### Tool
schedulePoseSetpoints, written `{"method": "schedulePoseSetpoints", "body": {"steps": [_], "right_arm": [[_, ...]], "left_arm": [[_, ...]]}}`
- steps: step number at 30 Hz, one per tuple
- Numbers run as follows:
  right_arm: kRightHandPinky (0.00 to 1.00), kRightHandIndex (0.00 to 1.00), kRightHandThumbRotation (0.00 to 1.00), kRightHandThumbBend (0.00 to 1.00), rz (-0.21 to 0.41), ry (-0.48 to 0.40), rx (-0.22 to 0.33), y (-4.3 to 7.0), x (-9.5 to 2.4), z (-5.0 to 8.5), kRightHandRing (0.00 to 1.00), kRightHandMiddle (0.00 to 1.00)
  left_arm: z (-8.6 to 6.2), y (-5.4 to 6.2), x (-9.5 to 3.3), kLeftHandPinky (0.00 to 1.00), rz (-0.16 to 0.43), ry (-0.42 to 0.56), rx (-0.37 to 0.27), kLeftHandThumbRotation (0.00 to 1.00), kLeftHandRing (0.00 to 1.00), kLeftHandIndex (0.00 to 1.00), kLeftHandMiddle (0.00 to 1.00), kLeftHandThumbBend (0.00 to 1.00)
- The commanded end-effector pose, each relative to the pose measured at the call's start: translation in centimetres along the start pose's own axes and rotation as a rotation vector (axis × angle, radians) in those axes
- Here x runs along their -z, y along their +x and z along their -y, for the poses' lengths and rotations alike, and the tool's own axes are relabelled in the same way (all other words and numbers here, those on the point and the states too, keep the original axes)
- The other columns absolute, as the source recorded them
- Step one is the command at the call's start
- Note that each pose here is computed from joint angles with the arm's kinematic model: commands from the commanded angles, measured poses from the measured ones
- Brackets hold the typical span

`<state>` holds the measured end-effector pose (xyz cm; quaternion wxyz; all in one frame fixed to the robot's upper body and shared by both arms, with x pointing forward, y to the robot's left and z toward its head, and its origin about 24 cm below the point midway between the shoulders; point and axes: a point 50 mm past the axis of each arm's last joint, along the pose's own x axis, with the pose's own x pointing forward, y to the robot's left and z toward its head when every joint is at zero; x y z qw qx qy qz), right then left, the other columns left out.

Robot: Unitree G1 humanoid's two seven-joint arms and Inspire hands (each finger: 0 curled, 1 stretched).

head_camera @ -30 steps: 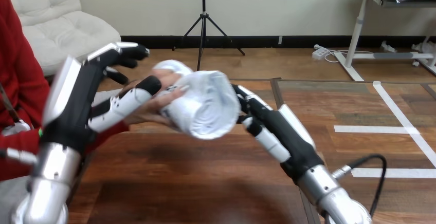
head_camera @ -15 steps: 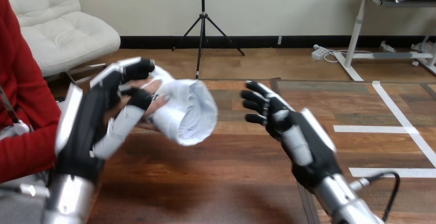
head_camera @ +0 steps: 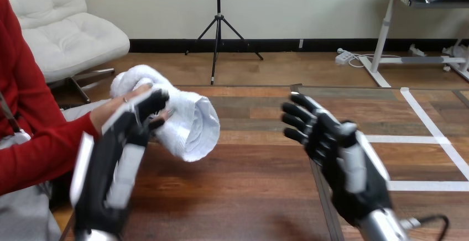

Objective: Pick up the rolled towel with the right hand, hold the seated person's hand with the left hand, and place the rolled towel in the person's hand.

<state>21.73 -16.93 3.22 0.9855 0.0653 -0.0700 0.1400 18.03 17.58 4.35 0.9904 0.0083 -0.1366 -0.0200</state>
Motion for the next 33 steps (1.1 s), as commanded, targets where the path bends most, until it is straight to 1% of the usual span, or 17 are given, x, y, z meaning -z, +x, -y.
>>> {"method": "schedulePoseSetpoints", "body": {"steps": [1, 6, 12, 17, 21, 26, 33], "right_arm": [[0.88, 0.90, 1.00, 1.00, 0.106, 0.012, 0.004, 0.3, -2.1, -0.4, 0.88, 0.88], [0.89, 0.89, 1.00, 1.00, 0.099, 0.027, 0.015, -0.4, -2.1, -0.7, 0.87, 0.88], [0.90, 0.89, 1.00, 1.00, 0.088, 0.062, 0.026, -1.0, -1.9, -1.2, 0.87, 0.87], [0.93, 0.90, 1.00, 1.00, 0.079, 0.059, 0.024, -1.4, -1.7, -1.5, 0.88, 0.88], [0.95, 0.91, 1.00, 1.00, 0.074, 0.087, 0.013, -1.9, -1.5, -1.9, 0.90, 0.89], [0.97, 0.93, 1.00, 1.00, 0.069, 0.113, -0.005, -2.2, -1.3, -2.2, 0.92, 0.91], [0.96, 0.92, 1.00, 1.00, 0.054, 0.115, -0.019, -2.4, -1.1, -2.6, 0.93, 0.92]], "left_arm": [[1.2, 0.1, -0.8, 0.79, 0.069, -0.057, 0.014, 0.99, 0.85, 0.78, 0.83, 0.81], [1.5, -0.6, -0.5, 0.80, 0.054, -0.056, 0.022, 1.00, 0.86, 0.80, 0.84, 0.77], [1.8, -1.2, -0.4, 0.83, 0.058, -0.044, 0.018, 1.00, 0.87, 0.81, 0.85, 0.72], [1.9, -1.4, -0.3, 0.84, 0.076, -0.021, 0.005, 1.00, 0.87, 0.81, 0.85, 0.72], [2.0, -1.7, -0.4, 0.84, 0.094, -0.002, 0.003, 1.00, 0.87, 0.80, 0.84, 0.70], [2.1, -1.9, -0.4, 0.85, 0.097, 0.004, 0.011, 1.00, 0.87, 0.82, 0.85, 0.71], [2.2, -2.2, -0.4, 0.88, 0.087, -0.010, 0.018, 0.99, 0.90, 0.84, 0.88, 0.71]]}}
